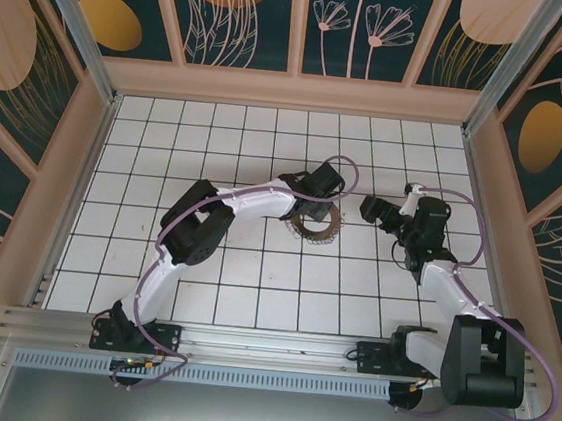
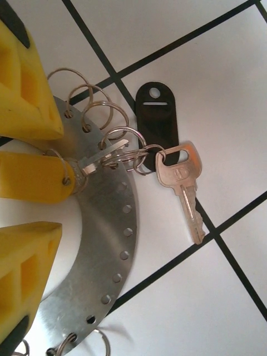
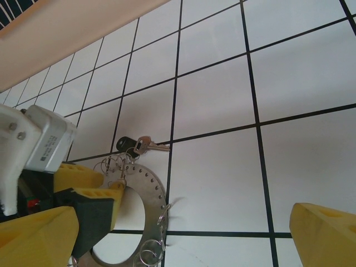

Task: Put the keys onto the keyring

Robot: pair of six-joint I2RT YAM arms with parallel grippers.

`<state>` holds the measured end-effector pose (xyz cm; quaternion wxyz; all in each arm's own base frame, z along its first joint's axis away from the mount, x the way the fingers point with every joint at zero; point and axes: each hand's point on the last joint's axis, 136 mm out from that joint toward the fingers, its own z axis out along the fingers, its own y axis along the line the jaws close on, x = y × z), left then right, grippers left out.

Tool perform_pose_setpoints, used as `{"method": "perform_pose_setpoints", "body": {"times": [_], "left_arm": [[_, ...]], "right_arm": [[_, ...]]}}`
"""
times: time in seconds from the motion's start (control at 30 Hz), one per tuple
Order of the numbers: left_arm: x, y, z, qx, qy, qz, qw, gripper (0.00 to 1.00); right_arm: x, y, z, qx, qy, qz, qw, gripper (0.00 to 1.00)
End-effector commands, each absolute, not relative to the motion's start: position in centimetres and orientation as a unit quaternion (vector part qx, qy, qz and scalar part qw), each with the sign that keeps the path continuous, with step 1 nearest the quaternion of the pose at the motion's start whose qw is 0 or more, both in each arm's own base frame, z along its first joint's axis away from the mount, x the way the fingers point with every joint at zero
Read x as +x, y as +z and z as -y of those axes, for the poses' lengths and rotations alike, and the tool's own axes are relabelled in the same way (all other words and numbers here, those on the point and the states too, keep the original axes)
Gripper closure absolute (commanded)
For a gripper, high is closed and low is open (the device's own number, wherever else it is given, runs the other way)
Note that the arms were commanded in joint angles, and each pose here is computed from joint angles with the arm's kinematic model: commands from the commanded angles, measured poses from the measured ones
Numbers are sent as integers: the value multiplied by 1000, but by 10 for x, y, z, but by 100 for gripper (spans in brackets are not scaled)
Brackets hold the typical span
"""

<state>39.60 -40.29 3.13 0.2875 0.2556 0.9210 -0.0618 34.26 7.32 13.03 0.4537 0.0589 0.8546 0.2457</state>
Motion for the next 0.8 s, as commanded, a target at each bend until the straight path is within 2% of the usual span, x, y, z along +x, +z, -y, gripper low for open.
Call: {"method": "perform_pose_setpoints", "body": {"times": [0.0, 0.23, 0.5, 0.77], "left_arm": [[397, 18, 397, 262, -38, -924, 277, 58], [397, 6, 394, 259, -26, -926, 272, 66], [377, 7, 392, 271, -25, -926, 263, 77], [349, 19, 381, 274, -29, -925, 261, 77]], "right_arm": [[345, 141, -73, 48, 247, -847, 468, 2], [345, 143, -70, 49, 244, -845, 473, 2], [343, 146, -66, 52, 240, -844, 477, 3], [344, 145, -67, 53, 246, -845, 472, 3]]}}
